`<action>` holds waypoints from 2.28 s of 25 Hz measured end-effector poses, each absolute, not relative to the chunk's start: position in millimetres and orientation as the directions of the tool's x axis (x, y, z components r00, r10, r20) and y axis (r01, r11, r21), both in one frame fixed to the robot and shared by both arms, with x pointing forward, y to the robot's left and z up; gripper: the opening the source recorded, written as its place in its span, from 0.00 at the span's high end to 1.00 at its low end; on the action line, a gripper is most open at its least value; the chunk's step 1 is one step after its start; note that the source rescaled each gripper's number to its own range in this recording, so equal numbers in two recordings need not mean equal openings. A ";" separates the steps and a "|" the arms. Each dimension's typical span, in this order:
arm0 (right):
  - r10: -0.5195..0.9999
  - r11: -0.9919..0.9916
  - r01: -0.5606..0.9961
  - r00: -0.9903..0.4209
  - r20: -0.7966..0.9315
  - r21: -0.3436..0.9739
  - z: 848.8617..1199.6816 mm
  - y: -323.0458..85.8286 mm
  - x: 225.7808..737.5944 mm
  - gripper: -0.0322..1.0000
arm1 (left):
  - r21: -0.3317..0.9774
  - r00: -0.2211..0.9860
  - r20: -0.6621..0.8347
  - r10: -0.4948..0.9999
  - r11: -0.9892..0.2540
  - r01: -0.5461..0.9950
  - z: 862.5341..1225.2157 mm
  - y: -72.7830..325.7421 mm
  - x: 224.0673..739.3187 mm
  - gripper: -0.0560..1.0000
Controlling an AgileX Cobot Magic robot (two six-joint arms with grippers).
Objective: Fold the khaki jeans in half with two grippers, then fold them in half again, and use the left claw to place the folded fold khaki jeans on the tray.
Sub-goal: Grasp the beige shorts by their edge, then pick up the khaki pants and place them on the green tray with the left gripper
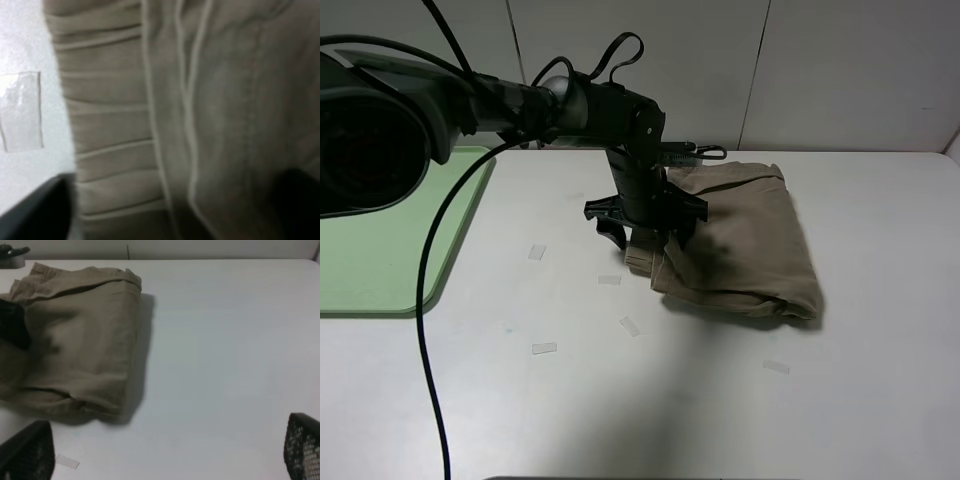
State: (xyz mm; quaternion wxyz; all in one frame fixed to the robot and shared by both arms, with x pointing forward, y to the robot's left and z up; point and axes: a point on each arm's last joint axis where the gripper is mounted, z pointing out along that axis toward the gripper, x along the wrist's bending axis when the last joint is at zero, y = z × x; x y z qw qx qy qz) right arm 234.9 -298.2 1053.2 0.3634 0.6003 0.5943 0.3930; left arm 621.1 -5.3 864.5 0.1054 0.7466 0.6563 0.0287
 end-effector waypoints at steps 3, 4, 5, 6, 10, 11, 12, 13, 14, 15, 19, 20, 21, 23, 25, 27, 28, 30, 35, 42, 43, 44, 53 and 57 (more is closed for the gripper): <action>0.999 -0.030 0.428 -0.015 0.040 0.903 1053.2 -298.2 234.9 0.00 | 0.201 0.138 -0.099 0.985 -0.116 0.973 863.5 -5.7 621.6 0.32; 0.999 -0.030 0.428 -0.015 0.040 0.903 1053.2 -298.2 234.9 0.00 | 0.205 0.138 -0.102 0.985 -0.115 0.972 863.2 -6.1 622.0 0.36; 0.999 -0.030 0.428 -0.015 0.040 0.903 1053.2 -298.2 234.9 0.00 | 0.208 0.139 -0.104 0.985 -0.115 0.971 862.8 -6.3 622.3 0.39; 0.999 -0.030 0.428 -0.015 0.040 0.903 1053.2 -298.2 234.9 0.00 | 0.210 0.138 -0.106 0.985 -0.114 0.971 862.8 -6.5 622.5 0.43; 0.999 -0.030 0.428 -0.015 0.040 0.903 1053.2 -298.2 234.9 0.00 | 0.213 0.142 -0.109 0.984 -0.116 0.970 862.1 -8.1 621.8 0.47; 0.999 -0.030 0.428 -0.015 0.040 0.903 1053.2 -298.2 234.9 0.00 | 0.213 0.142 -0.109 0.984 -0.116 0.970 862.1 -8.1 621.8 0.48; 0.999 -0.030 0.428 -0.015 0.040 0.903 1053.2 -298.2 234.9 0.00 | 0.213 0.142 -0.109 0.984 -0.116 0.970 862.1 -8.2 621.8 0.48; 0.999 -0.030 0.428 -0.015 0.040 0.903 1053.2 -298.2 234.9 0.00 | 0.213 0.142 -0.109 0.984 -0.116 0.970 862.1 -8.2 621.8 0.48; 0.999 -0.029 0.428 -0.016 0.039 0.903 1053.2 -298.2 234.9 0.00 | 0.214 0.145 -0.109 0.983 -0.119 0.970 862.1 -8.2 621.8 0.48; 0.999 -0.029 0.428 -0.016 0.039 0.903 1053.2 -298.2 234.9 0.00 | 0.214 0.147 -0.109 0.983 -0.122 0.969 862.8 -8.2 621.7 0.48; 0.999 -0.029 0.428 -0.016 0.039 0.903 1053.2 -298.2 234.9 0.00 | 0.187 0.166 -0.075 0.983 -0.150 0.971 872.7 -4.2 622.2 0.53; 0.999 -0.029 0.428 -0.016 0.039 0.903 1053.2 -298.2 234.9 0.00 | 0.182 0.174 -0.064 0.983 -0.160 0.970 877.4 -1.5 623.4 0.55; 0.999 -0.029 0.428 -0.016 0.039 0.903 1053.2 -298.2 234.9 0.00 | 0.163 0.189 -0.044 0.981 -0.179 0.970 881.1 2.1 623.6 0.57; 0.999 -0.029 0.428 -0.016 0.039 0.903 1053.2 -298.2 234.9 0.00 | 0.140 0.215 -0.017 0.976 -0.211 0.967 889.9 7.7 624.7 0.63; 0.999 -0.029 0.428 -0.016 0.039 0.903 1053.2 -298.2 234.9 0.00 | 0.122 0.245 0.001 0.969 -0.244 0.962 897.4 13.2 625.8 0.68; 0.999 -0.029 0.428 -0.016 0.039 0.903 1053.2 -298.2 234.9 0.00 | 0.109 0.271 0.025 0.962 -0.273 0.956 903.9 18.3 625.9 0.69; 0.999 -0.029 0.428 -0.016 0.039 0.903 1053.2 -298.2 234.9 0.00 | 0.104 0.280 0.037 0.959 -0.283 0.954 906.8 20.6 625.9 0.69; 0.999 -0.029 0.428 -0.016 0.039 0.903 1053.2 -298.2 234.9 0.00 | 0.095 0.293 0.070 0.953 -0.299 0.950 916.3 26.1 625.3 0.69; 0.999 -0.029 0.428 -0.016 0.039 0.903 1053.2 -298.2 234.9 0.00 | 0.106 0.317 0.164 0.934 -0.336 0.936 942.3 40.3 626.3 0.70; 0.999 -0.029 0.428 -0.016 0.039 0.903 1053.2 -298.2 234.9 0.00 | 0.092 0.289 0.202 0.936 -0.312 0.946 970.5 81.0 639.4 0.70; 0.999 -0.029 0.428 -0.016 0.039 0.903 1053.2 -298.2 234.9 0.00 | 0.096 0.281 0.203 0.938 -0.305 0.948 974.8 87.7 641.8 0.70; 0.999 -0.029 0.428 -0.016 0.039 0.903 1053.2 -298.2 234.9 0.00 | 0.100 0.273 0.202 0.941 -0.297 0.950 977.5 94.8 645.0 0.70; 0.999 -0.029 0.428 -0.016 0.039 0.903 1053.2 -298.2 234.9 0.00 | 0.190 0.186 0.208 0.960 -0.226 0.955 1025.2 157.4 659.3 0.71; 0.999 -0.029 0.428 -0.016 0.039 0.903 1053.2 -298.2 234.9 0.00 | 0.187 0.143 0.215 0.966 -0.185 0.965 1032.5 188.5 659.3 0.71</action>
